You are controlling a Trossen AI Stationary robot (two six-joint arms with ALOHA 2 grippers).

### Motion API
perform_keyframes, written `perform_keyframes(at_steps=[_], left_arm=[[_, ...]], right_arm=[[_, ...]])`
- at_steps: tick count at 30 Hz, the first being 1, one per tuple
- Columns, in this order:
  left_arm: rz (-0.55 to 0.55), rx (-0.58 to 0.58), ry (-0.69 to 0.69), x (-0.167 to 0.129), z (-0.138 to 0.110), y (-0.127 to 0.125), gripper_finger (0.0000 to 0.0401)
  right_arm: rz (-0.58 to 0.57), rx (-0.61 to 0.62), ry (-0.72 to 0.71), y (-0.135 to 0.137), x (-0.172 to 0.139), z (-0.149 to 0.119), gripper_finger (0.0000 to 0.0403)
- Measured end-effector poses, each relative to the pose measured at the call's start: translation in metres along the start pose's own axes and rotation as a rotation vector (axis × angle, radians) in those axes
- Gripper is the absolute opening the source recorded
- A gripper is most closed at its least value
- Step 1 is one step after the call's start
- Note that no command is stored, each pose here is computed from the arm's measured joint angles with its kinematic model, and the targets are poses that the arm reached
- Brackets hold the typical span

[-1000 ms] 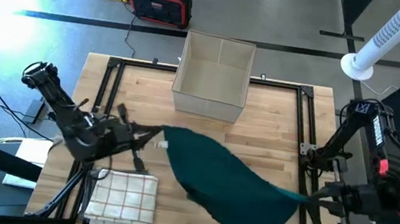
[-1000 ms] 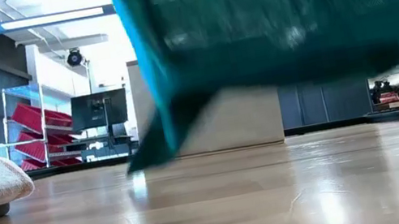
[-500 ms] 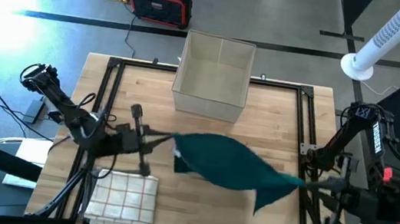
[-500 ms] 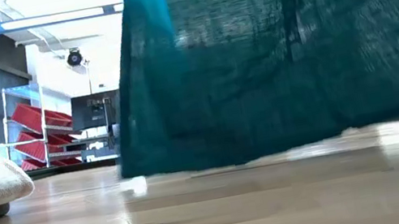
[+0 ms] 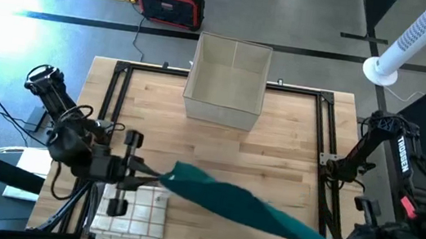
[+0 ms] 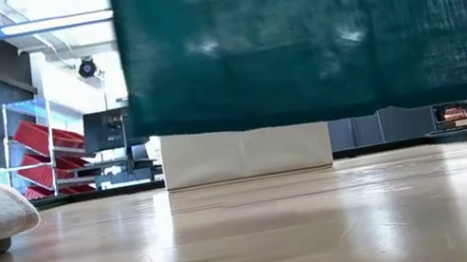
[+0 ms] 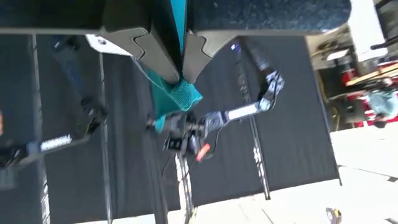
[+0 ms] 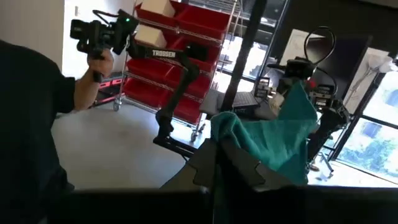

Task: Fold towel
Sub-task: Fold the green towel

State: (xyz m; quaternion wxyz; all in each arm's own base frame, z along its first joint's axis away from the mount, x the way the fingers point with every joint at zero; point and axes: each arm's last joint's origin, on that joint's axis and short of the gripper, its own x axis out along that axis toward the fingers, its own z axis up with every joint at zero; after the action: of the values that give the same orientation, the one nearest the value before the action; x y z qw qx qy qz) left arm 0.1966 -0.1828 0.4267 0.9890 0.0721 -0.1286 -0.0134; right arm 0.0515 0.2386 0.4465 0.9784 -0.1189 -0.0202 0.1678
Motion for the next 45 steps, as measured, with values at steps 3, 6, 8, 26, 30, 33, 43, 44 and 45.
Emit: perform_keyframes(at_steps=[3, 6, 8, 26, 30, 33, 43, 44, 45], left_arm=[[0.026, -0.012, 0.018, 0.002, -0.002, 0.001, 0.0], [0.042, -0.019, 0.048, 0.004, -0.007, 0.004, 0.0], [0.067, -0.014, 0.079, 0.007, -0.011, 0.006, 0.0], [0.293, -0.04, 0.639, 0.023, -0.115, 0.063, 0.0], [0.321, -0.023, 0.723, 0.024, -0.14, 0.082, 0.0], [0.36, 0.008, 0.773, 0.022, -0.155, 0.098, 0.0], [0.271, -0.005, 0.946, 0.015, -0.195, 0.144, 0.0], [0.248, -0.002, 0.966, 0.013, -0.199, 0.144, 0.0], [0.236, 0.007, 0.983, 0.01, -0.203, 0.145, 0.0]], right_arm=[[-0.042, -0.01, 0.015, 0.002, 0.001, -0.002, 0.0], [-0.089, -0.006, 0.025, 0.0, 0.0, -0.002, 0.0], [-0.139, -0.006, 0.037, -0.002, 0.0, -0.002, 0.0], [-0.457, 0.243, 0.311, -0.052, -0.018, -0.103, 0.0], [-0.499, 0.28, 0.392, -0.063, -0.018, -0.12, 0.0], [-0.537, 0.293, 0.449, -0.071, -0.017, -0.13, 0.0], [-0.652, 0.446, 0.737, -0.098, -0.027, -0.175, 0.0], [-0.659, 0.456, 0.776, -0.099, -0.029, -0.181, 0.0], [-0.664, 0.464, 0.804, -0.1, -0.03, -0.186, 0.0]])
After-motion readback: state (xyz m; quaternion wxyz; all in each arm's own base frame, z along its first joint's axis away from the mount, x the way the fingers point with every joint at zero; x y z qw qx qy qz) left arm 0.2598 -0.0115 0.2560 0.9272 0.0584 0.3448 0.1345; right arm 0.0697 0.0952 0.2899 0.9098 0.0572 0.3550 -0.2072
